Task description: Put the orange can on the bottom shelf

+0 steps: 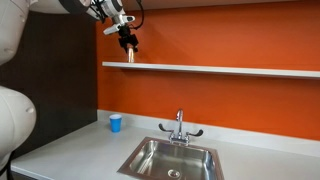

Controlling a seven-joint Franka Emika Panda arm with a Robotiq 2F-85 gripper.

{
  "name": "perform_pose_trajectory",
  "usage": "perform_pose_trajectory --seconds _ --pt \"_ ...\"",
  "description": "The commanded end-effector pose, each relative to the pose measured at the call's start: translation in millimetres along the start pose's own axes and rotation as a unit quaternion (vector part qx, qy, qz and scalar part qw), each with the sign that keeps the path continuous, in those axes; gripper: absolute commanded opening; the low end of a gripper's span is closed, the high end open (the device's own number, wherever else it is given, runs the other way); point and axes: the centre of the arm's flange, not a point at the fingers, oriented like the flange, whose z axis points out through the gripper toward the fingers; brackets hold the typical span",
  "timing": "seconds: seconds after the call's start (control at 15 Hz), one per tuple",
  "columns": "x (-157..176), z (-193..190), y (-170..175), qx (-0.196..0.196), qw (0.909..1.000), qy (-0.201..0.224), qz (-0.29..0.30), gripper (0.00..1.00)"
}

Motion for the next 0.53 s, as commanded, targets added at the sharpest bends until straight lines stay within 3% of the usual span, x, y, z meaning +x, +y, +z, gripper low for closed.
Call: perform_pose_trajectory --seconds 0.0,0.47 --pt "-10.2 -13.0 5.4 0.009 0.9999 -0.004 0.013 1.0" --pt "-32.2 -32.1 14.0 0.015 0.9998 -0.007 0.014 1.0"
